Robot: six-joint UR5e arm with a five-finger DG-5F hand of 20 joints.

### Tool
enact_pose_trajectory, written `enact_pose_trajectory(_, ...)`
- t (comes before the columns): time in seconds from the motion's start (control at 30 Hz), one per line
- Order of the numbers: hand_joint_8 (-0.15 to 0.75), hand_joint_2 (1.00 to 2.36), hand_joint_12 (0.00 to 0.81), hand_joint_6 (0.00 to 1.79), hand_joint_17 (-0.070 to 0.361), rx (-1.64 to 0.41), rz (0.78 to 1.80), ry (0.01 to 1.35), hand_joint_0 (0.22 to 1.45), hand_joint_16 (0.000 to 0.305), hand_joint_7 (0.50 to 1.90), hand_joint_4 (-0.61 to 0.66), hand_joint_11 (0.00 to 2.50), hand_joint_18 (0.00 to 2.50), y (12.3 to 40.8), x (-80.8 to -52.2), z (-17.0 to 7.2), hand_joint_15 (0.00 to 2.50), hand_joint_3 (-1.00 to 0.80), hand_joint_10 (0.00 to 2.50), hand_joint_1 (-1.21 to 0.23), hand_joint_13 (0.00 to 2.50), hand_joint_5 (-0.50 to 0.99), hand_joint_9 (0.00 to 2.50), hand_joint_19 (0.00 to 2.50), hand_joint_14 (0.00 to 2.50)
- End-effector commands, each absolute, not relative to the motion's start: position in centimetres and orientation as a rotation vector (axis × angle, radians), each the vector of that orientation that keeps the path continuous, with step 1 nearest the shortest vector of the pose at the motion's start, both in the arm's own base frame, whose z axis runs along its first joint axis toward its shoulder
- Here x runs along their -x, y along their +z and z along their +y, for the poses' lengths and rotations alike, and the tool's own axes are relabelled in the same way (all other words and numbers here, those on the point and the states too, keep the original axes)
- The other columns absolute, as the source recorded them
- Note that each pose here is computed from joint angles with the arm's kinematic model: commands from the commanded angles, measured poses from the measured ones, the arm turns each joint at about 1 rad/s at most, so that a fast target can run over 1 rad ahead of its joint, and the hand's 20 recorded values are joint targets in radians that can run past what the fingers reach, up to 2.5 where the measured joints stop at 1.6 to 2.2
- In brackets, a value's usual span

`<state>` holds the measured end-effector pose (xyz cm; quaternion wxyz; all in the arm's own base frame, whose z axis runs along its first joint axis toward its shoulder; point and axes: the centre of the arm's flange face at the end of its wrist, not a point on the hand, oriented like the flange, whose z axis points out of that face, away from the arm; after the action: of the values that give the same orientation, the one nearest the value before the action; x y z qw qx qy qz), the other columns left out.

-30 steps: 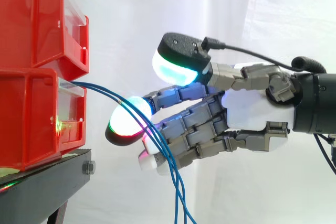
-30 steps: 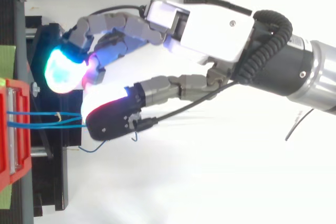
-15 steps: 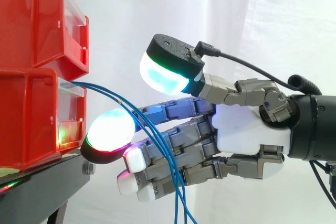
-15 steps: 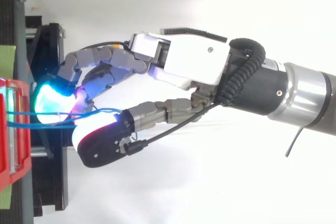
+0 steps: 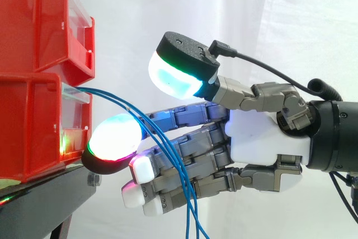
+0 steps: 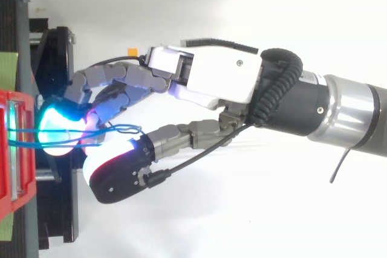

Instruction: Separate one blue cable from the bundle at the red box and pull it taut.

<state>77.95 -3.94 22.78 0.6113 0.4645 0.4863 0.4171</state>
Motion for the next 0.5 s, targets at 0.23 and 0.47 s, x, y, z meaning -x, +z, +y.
enact_pose_trajectory(0.23, 0.289, 1.01, 0.238, 0.5, 0.044, -1.083, 1.128, 1.013, 0.57, 0.02, 0.96, 0.19, 0.85, 0.3, 22.76, -77.96, -3.65, 0.56, -0.4, 0.01, -0.63, 0.68, -0.18, 0.8, 0.6, 0.02)
enact_pose_trajectory(0.47, 0.288, 1.01, 0.235, 0.5, 0.043, -1.11, 1.118, 1.041, 0.57, 0.019, 0.97, 0.19, 0.85, 0.31, 22.69, -77.91, -3.64, 0.57, -0.4, 0.01, -0.63, 0.69, -0.18, 0.8, 0.6, 0.02)
